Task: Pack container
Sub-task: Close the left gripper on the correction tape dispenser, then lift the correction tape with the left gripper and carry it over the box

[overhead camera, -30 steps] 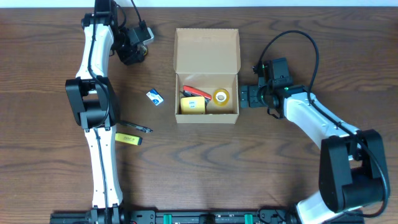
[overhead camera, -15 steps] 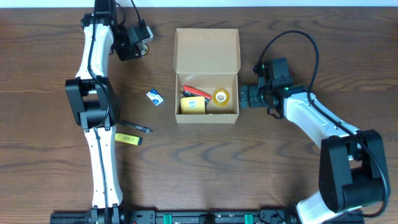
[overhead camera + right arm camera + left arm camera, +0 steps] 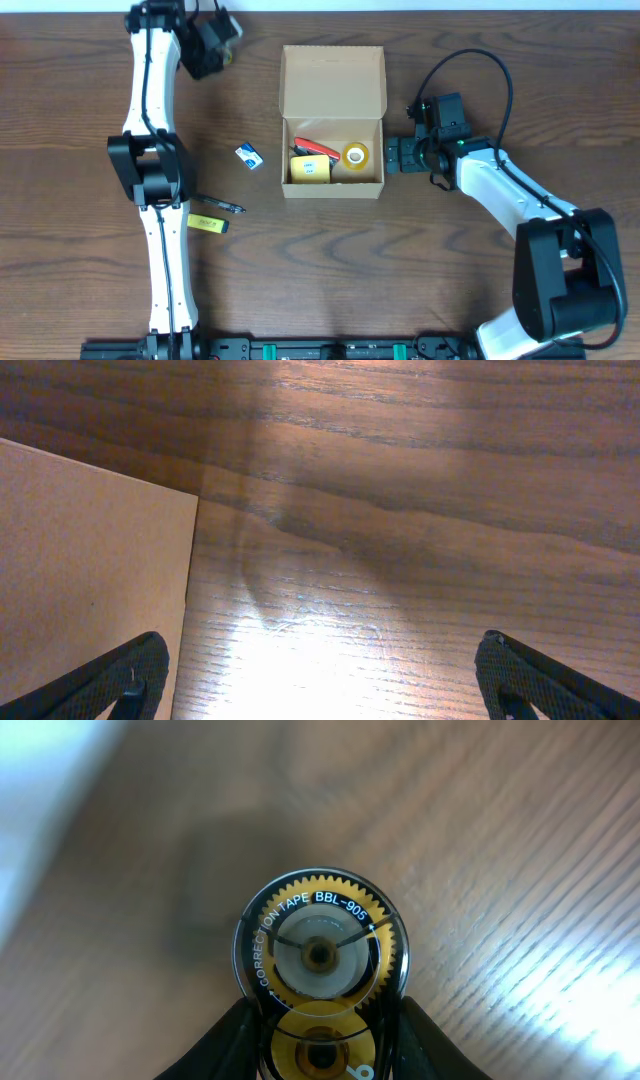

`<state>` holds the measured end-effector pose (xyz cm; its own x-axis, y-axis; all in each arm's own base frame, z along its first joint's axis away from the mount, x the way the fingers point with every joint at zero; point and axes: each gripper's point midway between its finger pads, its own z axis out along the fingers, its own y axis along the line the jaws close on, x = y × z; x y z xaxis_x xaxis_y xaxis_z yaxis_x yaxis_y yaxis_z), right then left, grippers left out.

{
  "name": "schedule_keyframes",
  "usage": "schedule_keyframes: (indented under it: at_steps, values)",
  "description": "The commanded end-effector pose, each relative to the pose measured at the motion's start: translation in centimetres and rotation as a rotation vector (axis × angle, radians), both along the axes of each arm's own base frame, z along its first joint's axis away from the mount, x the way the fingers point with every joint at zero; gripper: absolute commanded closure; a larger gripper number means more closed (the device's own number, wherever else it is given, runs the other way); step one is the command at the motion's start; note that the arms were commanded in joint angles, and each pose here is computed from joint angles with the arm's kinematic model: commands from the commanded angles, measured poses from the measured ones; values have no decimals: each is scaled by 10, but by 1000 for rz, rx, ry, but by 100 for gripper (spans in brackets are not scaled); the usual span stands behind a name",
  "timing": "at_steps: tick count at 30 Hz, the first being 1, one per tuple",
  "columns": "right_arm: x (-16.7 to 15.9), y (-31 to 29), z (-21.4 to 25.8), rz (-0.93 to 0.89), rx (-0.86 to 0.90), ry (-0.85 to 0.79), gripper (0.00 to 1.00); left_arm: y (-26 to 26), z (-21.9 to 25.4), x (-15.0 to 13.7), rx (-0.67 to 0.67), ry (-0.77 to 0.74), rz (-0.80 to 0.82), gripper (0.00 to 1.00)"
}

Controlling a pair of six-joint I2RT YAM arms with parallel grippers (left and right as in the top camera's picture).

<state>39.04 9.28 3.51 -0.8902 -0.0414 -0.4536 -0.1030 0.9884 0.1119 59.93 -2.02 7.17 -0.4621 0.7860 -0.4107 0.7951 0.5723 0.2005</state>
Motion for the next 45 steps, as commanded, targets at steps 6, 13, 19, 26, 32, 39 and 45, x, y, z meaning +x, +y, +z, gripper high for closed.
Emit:
schedule_keyframes:
  at_steps: [6, 13, 19, 26, 32, 39, 45]
  values:
    - [-1, -1, -4, 10, -9, 10, 1, -28, 124, 11, -261, -155, 387, 94]
    - [-1, -1, -4, 10, -9, 10, 1, -56, 160, -20, -430, -37, 626, 94]
    - [-1, -1, -4, 10, -9, 10, 1, -94, 179, -36, -442, -34, 564, 94]
    - [-1, -1, -4, 10, -9, 10, 1, -133, 179, -49, -393, -37, 411, 95]
    - [-1, -1, -4, 10, -9, 10, 1, -170, 171, -86, -393, 75, 198, 94]
    - [-1, -1, -4, 10, -9, 10, 1, -201, 164, -124, -429, 226, 123, 94]
    - [-1, -1, -4, 10, -9, 10, 1, -227, 154, -160, -404, 380, 217, 94]
